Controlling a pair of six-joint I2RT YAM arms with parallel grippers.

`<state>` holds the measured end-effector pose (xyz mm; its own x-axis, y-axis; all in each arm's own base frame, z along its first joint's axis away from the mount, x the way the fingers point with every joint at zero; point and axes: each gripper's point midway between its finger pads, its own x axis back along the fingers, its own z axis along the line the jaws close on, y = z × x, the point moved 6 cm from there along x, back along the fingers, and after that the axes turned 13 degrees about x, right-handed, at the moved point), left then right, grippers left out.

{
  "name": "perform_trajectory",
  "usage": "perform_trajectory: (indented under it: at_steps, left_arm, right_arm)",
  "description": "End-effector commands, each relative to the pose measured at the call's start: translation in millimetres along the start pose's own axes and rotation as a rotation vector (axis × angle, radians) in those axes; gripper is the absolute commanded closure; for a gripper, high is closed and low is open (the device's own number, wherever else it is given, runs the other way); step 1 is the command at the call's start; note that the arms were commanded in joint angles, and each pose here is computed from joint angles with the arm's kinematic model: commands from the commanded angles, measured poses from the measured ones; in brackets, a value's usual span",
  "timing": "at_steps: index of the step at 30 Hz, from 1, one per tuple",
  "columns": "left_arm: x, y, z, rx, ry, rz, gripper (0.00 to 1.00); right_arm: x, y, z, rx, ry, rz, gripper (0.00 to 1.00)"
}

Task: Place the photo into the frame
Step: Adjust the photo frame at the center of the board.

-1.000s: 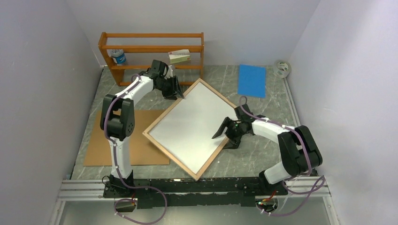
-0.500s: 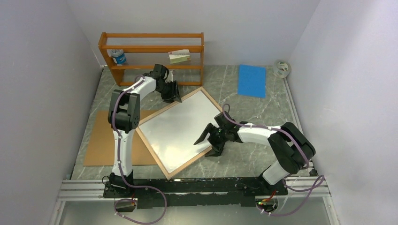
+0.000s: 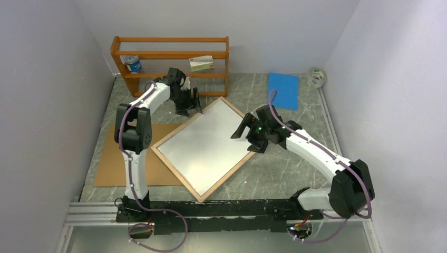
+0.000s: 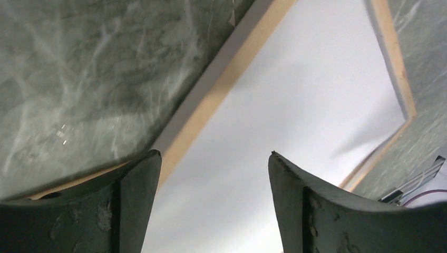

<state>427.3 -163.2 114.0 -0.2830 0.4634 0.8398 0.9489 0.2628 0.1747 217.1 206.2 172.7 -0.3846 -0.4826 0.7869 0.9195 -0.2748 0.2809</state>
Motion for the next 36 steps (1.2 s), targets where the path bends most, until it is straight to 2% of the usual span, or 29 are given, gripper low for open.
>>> perform_trajectory:
  at_steps: [1,4,7,9,14,17,19,25,28,31,36]
  left_arm:
    - [47.3,2.1,-7.9,0.006,0.006,-0.086,0.20]
    - [61.9,-0.5,5.9,0.062,0.099,-0.134,0.19]
    - [84.0,-11.8,22.1,0.175,0.184,-0.190,0.18]
    - [96.4,-27.2,36.6,0.260,0.249,-0.222,0.17]
    - [110.2,-84.6,75.5,0.534,0.389,-0.284,0.15]
    - [110.7,-109.8,91.1,0.629,0.404,-0.314,0.15]
    - [108.2,-122.0,97.9,0.657,0.398,-0.308,0.14]
    - [100.7,-148.3,117.7,0.705,0.464,-0.282,0.14]
    - [90.9,-151.8,122.0,0.688,0.444,-0.260,0.13]
    - [74.3,-147.7,119.1,0.653,0.358,-0.223,0.16]
    - [68.2,-120.5,90.9,0.507,0.146,-0.193,0.30]
  right_arm:
    - [10.9,8.2,-28.5,0.017,-0.093,-0.035,0.01]
    - [14.1,15.8,-49.7,0.031,-0.103,-0.064,0.01]
    - [20.6,59.6,-48.2,0.145,-0.073,-0.195,0.02]
    - [18.4,93.4,-41.5,0.249,-0.112,-0.252,0.02]
    - [-21.3,153.4,-51.1,0.380,-0.265,-0.241,0.02]
    - [-49.8,172.3,-66.0,0.405,-0.333,-0.183,0.03]
    - [-66.5,179.2,-78.0,0.395,-0.383,-0.148,0.04]
    - [-79.2,181.0,-68.9,0.427,-0.268,-0.123,0.04]
    - [-84.9,172.2,-69.0,0.434,-0.216,-0.084,0.04]
    - [-89.9,163.0,-73.3,0.429,-0.200,-0.047,0.05]
    - [-77.4,141.6,-76.8,0.389,-0.189,-0.020,0.06]
